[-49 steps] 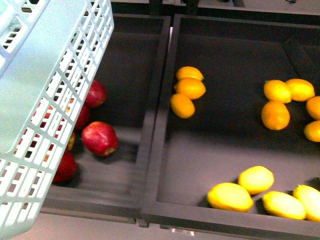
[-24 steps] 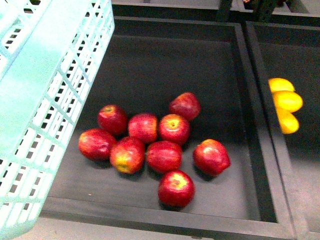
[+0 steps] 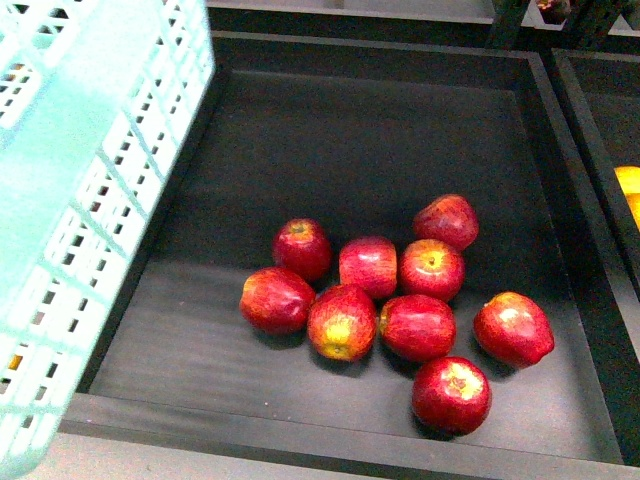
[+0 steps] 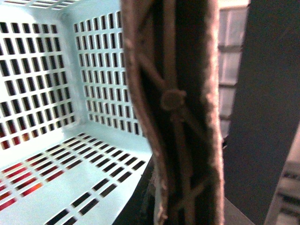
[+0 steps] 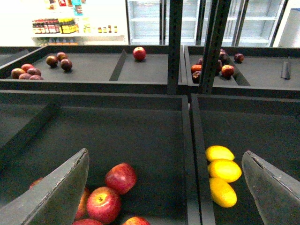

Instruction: Pick lemon and mango into basket

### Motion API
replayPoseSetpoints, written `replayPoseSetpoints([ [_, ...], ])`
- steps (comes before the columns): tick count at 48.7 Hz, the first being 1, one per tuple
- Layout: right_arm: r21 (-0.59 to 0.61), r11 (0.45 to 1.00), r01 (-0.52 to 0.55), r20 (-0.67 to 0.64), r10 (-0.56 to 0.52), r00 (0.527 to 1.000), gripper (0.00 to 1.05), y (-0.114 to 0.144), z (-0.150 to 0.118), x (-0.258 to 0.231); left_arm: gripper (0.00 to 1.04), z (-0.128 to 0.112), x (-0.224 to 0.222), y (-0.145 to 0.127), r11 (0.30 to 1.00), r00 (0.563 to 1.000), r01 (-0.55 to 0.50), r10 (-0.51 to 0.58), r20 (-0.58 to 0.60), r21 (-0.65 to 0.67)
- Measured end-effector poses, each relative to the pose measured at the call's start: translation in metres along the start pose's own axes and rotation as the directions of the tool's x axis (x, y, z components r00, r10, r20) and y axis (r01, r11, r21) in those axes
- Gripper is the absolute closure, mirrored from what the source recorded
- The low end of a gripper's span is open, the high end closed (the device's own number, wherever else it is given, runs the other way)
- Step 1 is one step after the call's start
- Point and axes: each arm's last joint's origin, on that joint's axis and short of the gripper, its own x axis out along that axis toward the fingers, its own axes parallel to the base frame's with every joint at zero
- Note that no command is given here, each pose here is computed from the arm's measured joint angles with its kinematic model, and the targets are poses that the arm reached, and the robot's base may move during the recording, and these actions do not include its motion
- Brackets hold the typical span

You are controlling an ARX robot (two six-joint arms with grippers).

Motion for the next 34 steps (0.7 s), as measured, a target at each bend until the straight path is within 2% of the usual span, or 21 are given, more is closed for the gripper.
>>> replayPoseSetpoints([
  [3, 0.0, 1.0, 0.0, 0.0, 0.0, 1.0, 0.09, 0.0, 0.0, 0.0, 0.99, -0.005, 0.005, -0.007, 0.978, 0.986, -0.127, 0.143, -0.088, 0.165],
  [4, 0.0, 1.0, 0.0, 0.001, 0.0, 1.0, 0.09, 0.0, 0.0, 0.0, 0.99, -0.008, 0.01, -0.011, 0.948, 0.975, -0.148, 0.188, -0.122, 0.283],
  [8, 0.0, 1.0, 0.0, 0.0, 0.0, 1.0, 0.09, 0.0, 0.0, 0.0, 0.99, -0.023, 0.036, -0.018, 0.846, 0.952, -0.113, 0.243, -0.189, 0.521],
  [10, 0.0, 1.0, 0.002, 0.0, -0.002, 1.0, 0.09, 0.0, 0.0, 0.0, 0.99, -0.03, 0.051, -0.022, 0.812, 0.945, -0.088, 0.252, -0.21, 0.577],
  [15, 0.0, 1.0, 0.003, 0.0, -0.003, 1.0, 0.09, 0.0, 0.0, 0.0, 0.99, -0.049, 0.079, -0.038, 0.782, 0.93, -0.01, 0.236, -0.282, 0.623],
  [22, 0.0, 1.0, 0.003, 0.0, -0.003, 1.0, 0.09, 0.0, 0.0, 0.0, 0.99, -0.09, 0.109, -0.061, 0.798, 0.865, 0.124, 0.204, -0.458, 0.59],
  [34, 0.0, 1.0, 0.003, 0.0, -0.003, 1.0, 0.09, 0.0, 0.0, 0.0, 0.99, -0.144, 0.125, -0.072, 0.818, 0.779, 0.213, 0.188, -0.598, 0.534],
])
